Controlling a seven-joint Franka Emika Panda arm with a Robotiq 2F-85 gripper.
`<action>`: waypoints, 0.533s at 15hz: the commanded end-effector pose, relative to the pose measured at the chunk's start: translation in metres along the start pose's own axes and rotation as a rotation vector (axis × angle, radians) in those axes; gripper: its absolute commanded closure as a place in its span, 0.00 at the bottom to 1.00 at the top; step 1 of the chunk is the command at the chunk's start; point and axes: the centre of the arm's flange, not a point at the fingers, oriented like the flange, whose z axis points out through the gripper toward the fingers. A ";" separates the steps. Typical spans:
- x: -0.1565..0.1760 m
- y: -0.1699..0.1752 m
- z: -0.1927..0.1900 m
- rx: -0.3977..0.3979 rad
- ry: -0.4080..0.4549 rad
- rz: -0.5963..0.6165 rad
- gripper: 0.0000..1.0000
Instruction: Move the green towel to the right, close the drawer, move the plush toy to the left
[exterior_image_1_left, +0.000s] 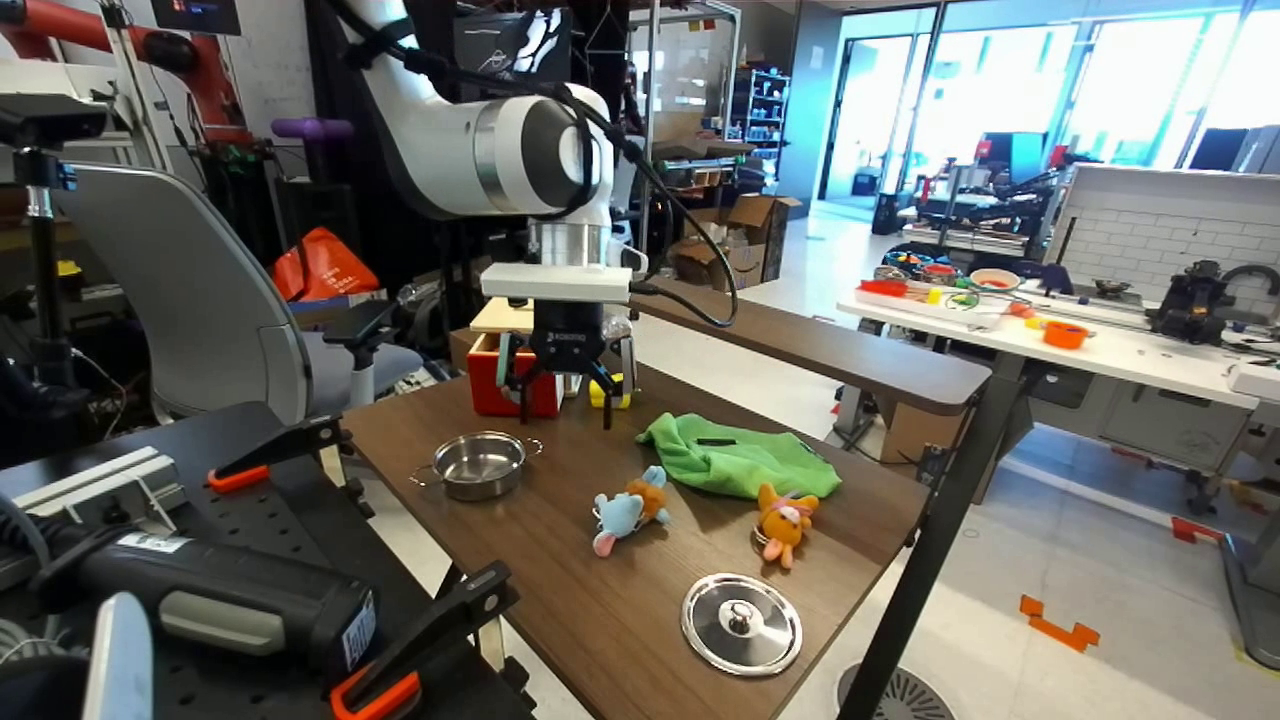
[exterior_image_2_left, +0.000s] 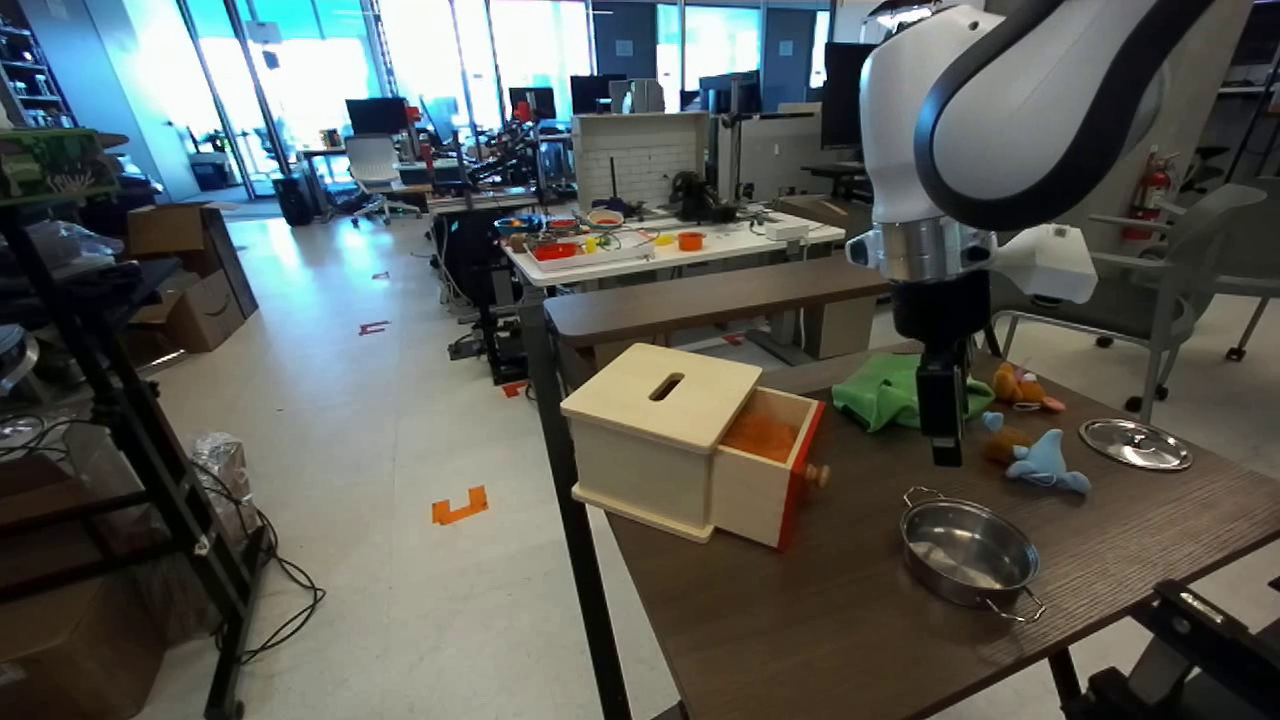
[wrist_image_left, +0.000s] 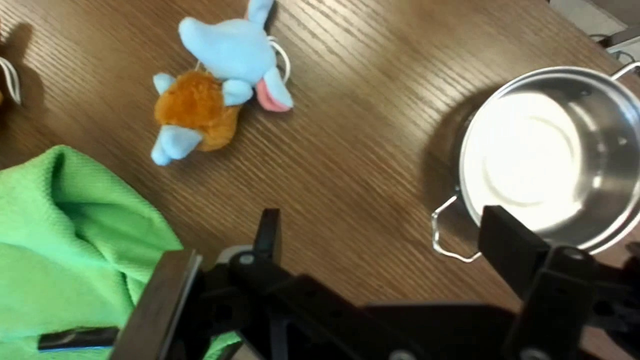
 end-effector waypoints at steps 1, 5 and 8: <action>-0.015 -0.032 -0.009 -0.026 0.041 -0.116 0.00; -0.003 -0.055 -0.018 0.003 0.141 -0.191 0.00; 0.012 -0.066 -0.021 0.009 0.178 -0.233 0.00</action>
